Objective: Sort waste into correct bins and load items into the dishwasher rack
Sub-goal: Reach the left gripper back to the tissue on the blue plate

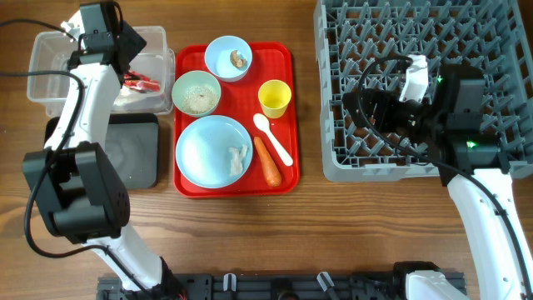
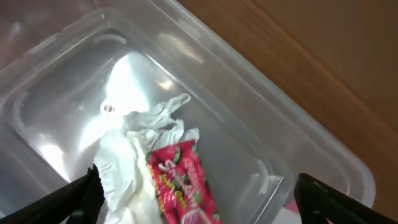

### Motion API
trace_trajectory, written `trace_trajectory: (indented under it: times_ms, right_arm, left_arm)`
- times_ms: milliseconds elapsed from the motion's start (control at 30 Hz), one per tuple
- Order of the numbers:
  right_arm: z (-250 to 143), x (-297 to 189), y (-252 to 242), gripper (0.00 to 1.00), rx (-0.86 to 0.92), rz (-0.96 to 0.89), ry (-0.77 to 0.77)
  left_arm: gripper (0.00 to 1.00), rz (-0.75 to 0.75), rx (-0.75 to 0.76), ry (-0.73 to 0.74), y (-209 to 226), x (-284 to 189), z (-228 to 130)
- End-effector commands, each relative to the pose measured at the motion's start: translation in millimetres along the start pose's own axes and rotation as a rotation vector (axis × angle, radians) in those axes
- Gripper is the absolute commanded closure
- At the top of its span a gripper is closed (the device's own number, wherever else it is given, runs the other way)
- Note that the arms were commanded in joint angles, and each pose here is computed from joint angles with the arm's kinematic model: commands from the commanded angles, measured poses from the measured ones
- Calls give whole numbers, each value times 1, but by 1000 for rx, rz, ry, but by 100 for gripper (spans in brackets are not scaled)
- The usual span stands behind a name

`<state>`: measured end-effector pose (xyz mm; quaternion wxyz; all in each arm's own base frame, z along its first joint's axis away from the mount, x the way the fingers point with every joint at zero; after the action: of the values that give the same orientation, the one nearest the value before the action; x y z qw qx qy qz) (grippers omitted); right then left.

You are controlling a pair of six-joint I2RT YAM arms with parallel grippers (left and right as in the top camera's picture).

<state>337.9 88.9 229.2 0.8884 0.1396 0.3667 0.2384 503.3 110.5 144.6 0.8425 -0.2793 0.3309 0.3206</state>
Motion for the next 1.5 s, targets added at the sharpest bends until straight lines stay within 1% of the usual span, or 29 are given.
trace_trajectory:
  times_ms: [0,33,100,133,200,267,333,433,567,600,767,933,967,1033,1067,1167,1267,1333,1367,1400,1433,1467]
  right_arm:
    - [5,0,0,0,1,3,-6]
    - [5,0,0,0,2,3,-6]
    - [4,0,0,0,-4,0,-4]
    - [4,0,-1,0,-3,-5,-3]
    - [4,0,-1,0,-3,-5,-3]
    - [5,0,-1,0,-5,-5,-6]
    - [6,0,-3,0,-7,-16,-12]
    - [5,0,-4,0,-4,-23,-9]
    - [4,0,-4,0,-2,-23,-5]
    - [4,0,-4,0,-2,-23,-5]
    - [4,0,-4,1,-2,-23,-6]
    - [4,0,-4,0,-3,-23,-5]
    - [4,0,-4,0,-2,-23,-5]
    - [4,0,-4,0,-2,-23,-5]
    - [4,0,-4,0,-2,-23,-5]
    - [4,0,-4,0,-2,-24,-5]
    - [4,0,-4,0,-3,-24,-5]
    - [4,0,-4,0,-1,-23,-4]
    - [4,0,-4,0,2,-24,-3]
    - [3,0,-4,0,3,-24,-1]
    - [2,0,-4,0,5,-24,2]
    - [2,0,-4,0,6,-24,5]
  left_arm:
    - [2,-164,188,76,-22,-50,-1]
    - [2,-266,237,169,-33,-71,-18]
    - [7,-466,346,367,-49,-118,-59]
    - [8,-503,400,475,-46,-143,-84]
    - [6,-448,479,628,-31,-167,-125]
    - [6,-421,578,742,-22,-181,-161]
    - [6,-396,641,800,-16,-185,-189]
    - [10,-351,720,826,-6,-177,-225]
    - [25,-316,687,863,7,-162,-264]
    - [26,-315,689,866,10,-158,-269]
    - [26,-337,709,855,26,-137,-301]
    - [32,-386,705,802,27,-120,-313]
    - [35,-390,705,797,27,-119,-314]
    - [41,-385,708,780,29,-115,-314]
    - [46,-384,709,776,30,-114,-315]
    - [51,-388,708,767,29,-112,-314]
    - [60,-397,707,758,26,-112,-313]
    - [72,-401,703,752,24,-111,-313]
    - [83,-395,681,752,23,-111,-313]
    - [91,-393,673,753,23,-111,-313]
    - [96,-387,660,755,23,-111,-312]
    - [96,-389,655,759,23,-111,-313]
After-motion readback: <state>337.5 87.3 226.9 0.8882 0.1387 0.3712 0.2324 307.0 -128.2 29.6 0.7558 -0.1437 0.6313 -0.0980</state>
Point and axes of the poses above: each gripper's point midway between its finger pads, its own x axis out along the fingers, its own y axis along the line the jaws close on, z = x × y, the point moved 1 cm from there along -x, back along the fingers, and after that the axes turned 8 degrees about -x, right-handed, at the moved point
